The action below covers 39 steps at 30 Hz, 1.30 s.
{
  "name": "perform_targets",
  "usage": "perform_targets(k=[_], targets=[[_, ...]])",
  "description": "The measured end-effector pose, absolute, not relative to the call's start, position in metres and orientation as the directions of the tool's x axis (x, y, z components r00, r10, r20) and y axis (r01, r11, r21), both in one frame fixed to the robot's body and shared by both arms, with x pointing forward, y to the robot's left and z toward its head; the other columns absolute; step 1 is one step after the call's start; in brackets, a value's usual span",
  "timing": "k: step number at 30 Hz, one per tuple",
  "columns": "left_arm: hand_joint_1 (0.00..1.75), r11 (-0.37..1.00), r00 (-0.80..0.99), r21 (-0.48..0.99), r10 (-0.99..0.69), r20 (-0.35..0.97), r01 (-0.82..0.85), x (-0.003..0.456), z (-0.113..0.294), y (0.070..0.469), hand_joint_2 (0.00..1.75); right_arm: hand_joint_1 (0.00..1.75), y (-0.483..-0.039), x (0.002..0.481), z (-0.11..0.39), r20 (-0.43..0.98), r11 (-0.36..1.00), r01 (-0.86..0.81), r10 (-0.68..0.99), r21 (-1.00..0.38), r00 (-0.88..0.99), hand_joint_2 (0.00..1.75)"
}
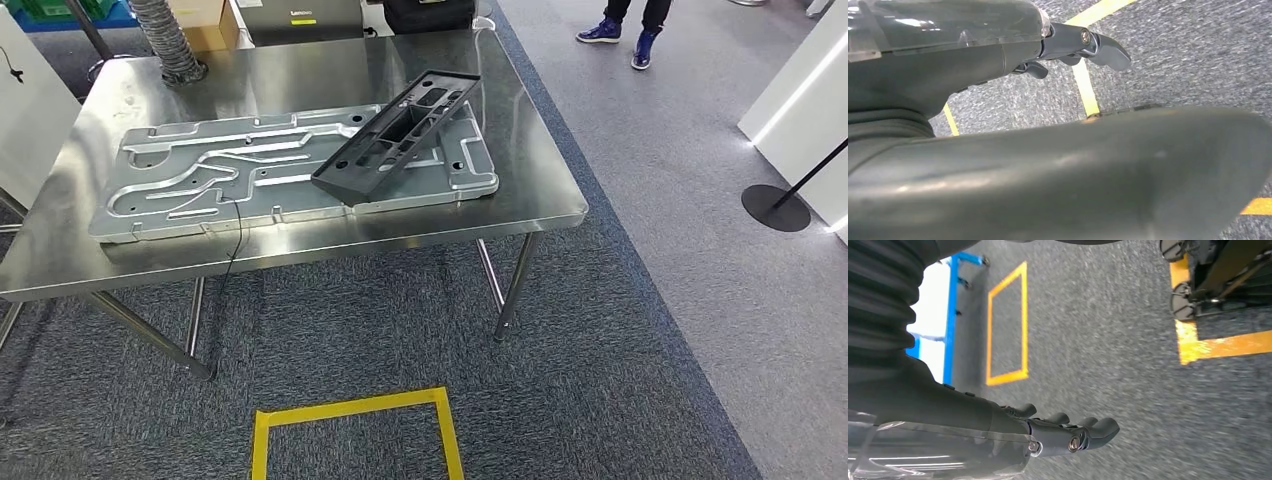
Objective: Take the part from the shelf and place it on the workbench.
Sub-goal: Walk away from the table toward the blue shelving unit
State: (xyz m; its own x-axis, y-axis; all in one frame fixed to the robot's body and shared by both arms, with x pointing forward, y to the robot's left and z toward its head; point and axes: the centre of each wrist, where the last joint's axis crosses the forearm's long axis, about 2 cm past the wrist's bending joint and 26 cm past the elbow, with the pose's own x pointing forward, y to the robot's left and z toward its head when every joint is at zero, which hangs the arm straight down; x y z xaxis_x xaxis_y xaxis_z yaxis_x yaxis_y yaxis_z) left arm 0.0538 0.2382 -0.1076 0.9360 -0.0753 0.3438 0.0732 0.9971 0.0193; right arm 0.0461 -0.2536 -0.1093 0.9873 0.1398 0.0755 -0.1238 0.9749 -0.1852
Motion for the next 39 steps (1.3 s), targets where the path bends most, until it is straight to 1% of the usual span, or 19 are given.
perform_targets(k=[5,14,38,39], targets=[[0.0,0.997,0.935,0.019,-0.081,0.344,0.079,0.0536,-0.1076,0.2383,0.0,0.0,-0.2535,0.0487,-0.1089,0.107,0.964,-0.178,0.201,-0.196,0.974,1.75],[0.0,0.996,0.934,0.008,-0.089,0.347,0.093,0.0539,-0.1075,0.2374,0.0,0.0,-0.2557,0.0503,-0.1089,0.119,0.945,-0.25,0.278,-0.21,0.953,1.75],[0.0,0.997,0.936,-0.01,-0.074,0.344,0.083,0.0548,-0.1076,0.239,0.0,0.0,-0.255,0.0548,-0.1083,0.136,0.931,-0.297,0.329,-0.211,0.935,1.75],[0.0,0.996,0.936,-0.009,-0.075,0.344,0.083,0.0551,-0.1076,0.2392,0.0,0.0,-0.2551,0.0547,-0.1083,0.136,0.931,-0.297,0.329,-0.212,0.934,1.31]])
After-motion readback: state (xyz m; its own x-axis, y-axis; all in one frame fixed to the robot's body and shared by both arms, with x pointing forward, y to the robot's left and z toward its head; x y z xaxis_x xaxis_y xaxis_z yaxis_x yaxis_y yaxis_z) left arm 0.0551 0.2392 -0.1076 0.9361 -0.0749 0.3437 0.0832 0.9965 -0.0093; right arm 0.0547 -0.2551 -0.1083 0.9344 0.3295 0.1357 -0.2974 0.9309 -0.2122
